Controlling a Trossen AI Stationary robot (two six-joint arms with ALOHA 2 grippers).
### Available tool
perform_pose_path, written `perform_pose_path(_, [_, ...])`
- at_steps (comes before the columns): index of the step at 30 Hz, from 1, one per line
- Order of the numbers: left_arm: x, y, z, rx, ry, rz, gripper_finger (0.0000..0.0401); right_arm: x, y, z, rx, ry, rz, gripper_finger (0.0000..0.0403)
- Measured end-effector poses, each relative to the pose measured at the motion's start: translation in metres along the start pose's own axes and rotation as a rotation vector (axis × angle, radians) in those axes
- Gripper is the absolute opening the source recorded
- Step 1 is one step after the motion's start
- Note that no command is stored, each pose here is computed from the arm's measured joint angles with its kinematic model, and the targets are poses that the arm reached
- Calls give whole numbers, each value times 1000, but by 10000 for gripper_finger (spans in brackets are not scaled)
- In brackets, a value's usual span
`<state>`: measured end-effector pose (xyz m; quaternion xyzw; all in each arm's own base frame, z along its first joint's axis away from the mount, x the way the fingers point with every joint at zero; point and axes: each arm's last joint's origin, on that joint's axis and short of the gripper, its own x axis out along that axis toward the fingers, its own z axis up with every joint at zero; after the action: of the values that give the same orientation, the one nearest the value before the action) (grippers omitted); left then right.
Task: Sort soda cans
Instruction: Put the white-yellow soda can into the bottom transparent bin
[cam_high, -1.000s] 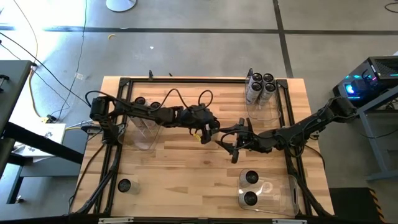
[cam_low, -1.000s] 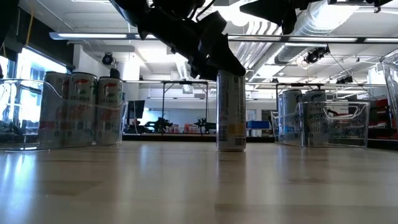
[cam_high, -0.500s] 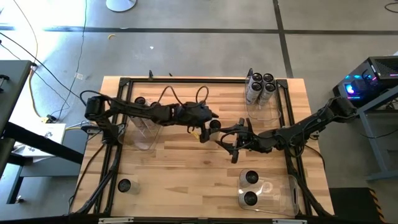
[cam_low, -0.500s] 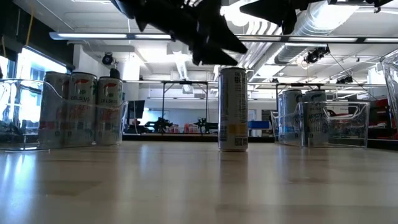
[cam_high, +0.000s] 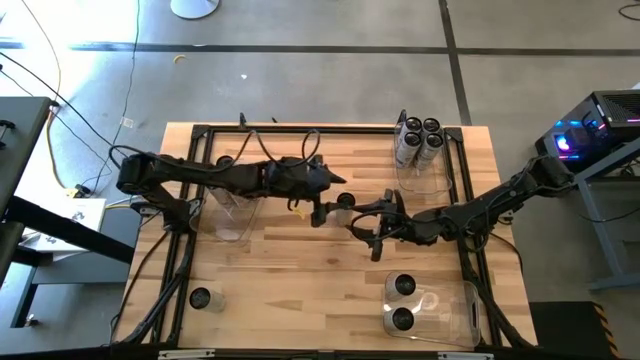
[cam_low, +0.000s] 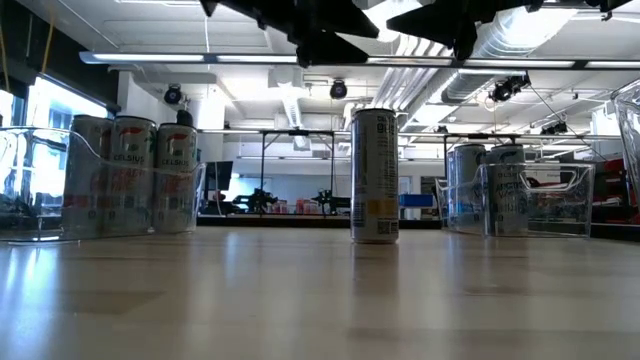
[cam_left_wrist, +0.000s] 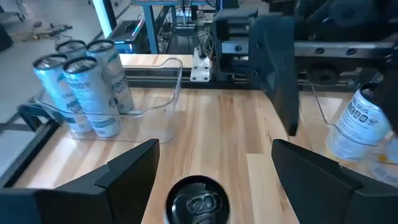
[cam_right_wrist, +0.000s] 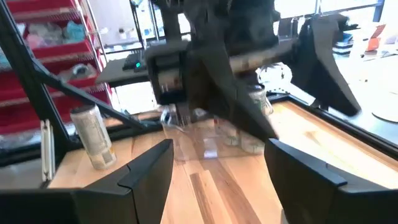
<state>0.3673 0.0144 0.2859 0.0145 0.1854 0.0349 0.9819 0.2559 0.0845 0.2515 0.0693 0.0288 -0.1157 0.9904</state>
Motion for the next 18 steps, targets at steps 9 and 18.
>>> perform_pose_path(9, [-48,7,-16,-13,-78,176,305,2,-6,-11,24,93,-54,248])
perform_pose_path(18, [-92,-2,-57,-129,-95,382,305,17,-17,-28,68,170,-105,248])
